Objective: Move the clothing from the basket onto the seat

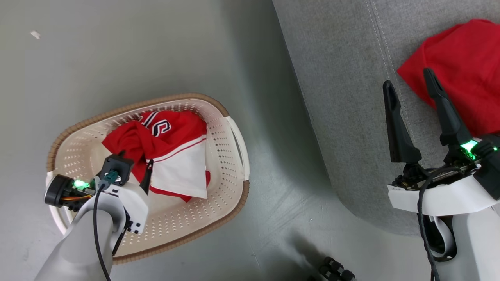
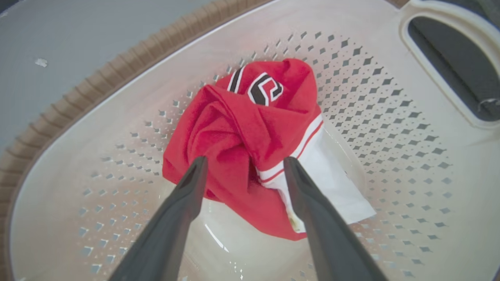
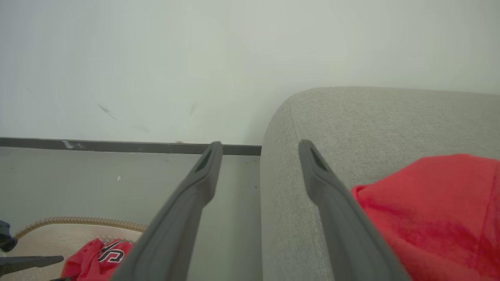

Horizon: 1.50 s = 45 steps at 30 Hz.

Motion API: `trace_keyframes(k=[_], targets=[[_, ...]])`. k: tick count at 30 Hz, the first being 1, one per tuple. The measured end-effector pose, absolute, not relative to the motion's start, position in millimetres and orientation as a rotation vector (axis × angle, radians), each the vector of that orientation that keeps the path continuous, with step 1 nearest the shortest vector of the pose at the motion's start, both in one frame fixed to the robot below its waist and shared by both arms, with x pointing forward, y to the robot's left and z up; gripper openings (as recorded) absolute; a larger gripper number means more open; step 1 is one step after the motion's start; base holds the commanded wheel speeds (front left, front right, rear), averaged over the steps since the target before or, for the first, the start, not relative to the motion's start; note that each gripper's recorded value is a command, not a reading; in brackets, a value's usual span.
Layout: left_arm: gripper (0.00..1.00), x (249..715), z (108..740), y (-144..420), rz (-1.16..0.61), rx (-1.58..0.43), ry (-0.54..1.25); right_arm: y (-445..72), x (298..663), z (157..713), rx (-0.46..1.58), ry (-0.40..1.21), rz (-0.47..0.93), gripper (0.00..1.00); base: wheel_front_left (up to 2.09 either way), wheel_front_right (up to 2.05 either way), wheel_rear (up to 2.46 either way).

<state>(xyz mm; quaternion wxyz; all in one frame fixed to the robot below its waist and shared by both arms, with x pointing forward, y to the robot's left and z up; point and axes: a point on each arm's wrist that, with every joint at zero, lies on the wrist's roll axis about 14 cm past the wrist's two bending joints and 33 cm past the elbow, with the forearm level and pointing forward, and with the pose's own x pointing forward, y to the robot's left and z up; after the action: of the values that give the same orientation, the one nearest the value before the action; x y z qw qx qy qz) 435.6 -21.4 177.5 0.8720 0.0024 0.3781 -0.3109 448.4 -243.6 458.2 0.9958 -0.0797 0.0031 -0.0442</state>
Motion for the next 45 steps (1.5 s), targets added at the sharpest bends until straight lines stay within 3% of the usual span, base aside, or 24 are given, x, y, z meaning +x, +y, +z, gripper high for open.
trace_keyframes(k=[21, 22, 23, 26, 45], targets=[[1.00, 447, 120, -11, -0.567, 0.008, 0.859, -250, 472, 437, -0.173, 0.031, -0.082, 1.00, 0.00, 0.00, 0.00], [0.84, 445, 118, -12, -0.568, 0.008, 0.865, -250, 474, 437, -0.174, 0.029, -0.082, 1.00, 0.00, 0.00, 0.00], [0.47, 444, 117, -13, -0.570, 0.006, 0.870, -251, 475, 437, -0.174, 0.028, -0.082, 1.00, 0.00, 0.00, 0.00], [0.00, 445, 115, -17, -0.580, -0.002, 0.870, -252, 474, 432, -0.171, 0.038, -0.087, 1.00, 0.00, 0.00, 0.00], [0.00, 457, 141, -27, -0.585, -0.052, 0.781, -253, 486, 437, -0.154, 0.010, -0.086, 1.00, 0.00, 0.00, 0.00]])
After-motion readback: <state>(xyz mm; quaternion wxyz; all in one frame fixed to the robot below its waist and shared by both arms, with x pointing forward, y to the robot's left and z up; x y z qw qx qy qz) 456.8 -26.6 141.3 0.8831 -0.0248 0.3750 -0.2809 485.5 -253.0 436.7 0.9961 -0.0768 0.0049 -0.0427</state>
